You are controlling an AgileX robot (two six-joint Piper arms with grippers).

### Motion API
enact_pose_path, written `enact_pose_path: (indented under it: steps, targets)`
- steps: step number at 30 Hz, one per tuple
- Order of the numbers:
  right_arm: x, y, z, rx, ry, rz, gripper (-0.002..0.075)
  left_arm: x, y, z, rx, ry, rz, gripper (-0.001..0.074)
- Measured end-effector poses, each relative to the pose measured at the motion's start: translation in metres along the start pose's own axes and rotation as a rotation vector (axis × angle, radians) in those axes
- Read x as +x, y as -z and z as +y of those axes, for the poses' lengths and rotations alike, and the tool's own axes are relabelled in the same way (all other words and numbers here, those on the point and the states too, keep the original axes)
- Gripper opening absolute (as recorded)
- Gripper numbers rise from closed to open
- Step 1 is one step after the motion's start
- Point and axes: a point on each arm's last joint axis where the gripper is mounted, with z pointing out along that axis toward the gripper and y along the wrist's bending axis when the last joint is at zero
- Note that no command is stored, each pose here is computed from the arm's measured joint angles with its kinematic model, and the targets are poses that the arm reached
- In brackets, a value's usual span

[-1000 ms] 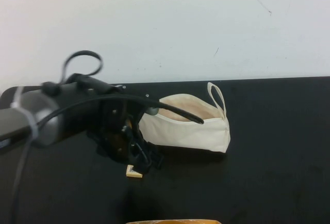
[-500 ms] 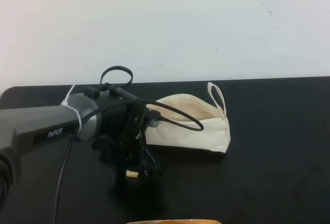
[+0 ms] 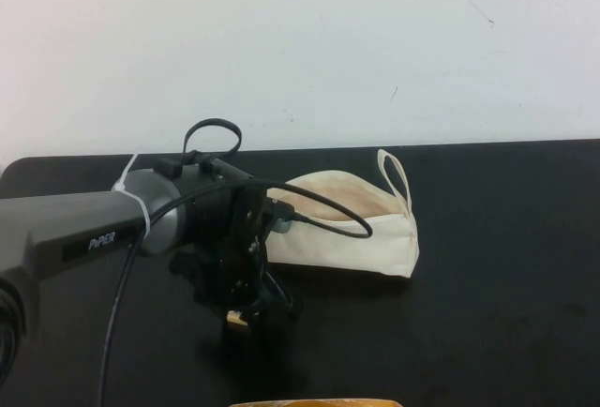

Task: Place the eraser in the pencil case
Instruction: Pick up the eraser from the table, then place the eraser on the pencil case

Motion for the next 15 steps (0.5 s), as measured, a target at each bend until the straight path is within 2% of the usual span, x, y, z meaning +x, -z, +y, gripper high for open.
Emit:
enact_pose_path:
  steps: [5, 8, 12, 15]
  targets:
    - [0.0, 0.0, 0.0, 0.0, 0.0, 0.0, -0.0001, 0.005, 0.007, 0.002, -0.019, -0.069, 0.096, 0.029]
    - [0.0, 0.0, 0.0, 0.0, 0.0, 0.0, -0.0001, 0.002, 0.029, 0.003, -0.017, -0.09, 0.095, 0.029]
    - [0.0, 0.0, 0.0, 0.0, 0.0, 0.0, -0.0001, -0.007, 0.084, 0.003, 0.017, -0.082, -0.059, 0.029]
    - [0.0, 0.0, 0.0, 0.0, 0.0, 0.0, -0.0001, -0.018, 0.127, 0.002, 0.068, -0.061, -0.256, 0.029]
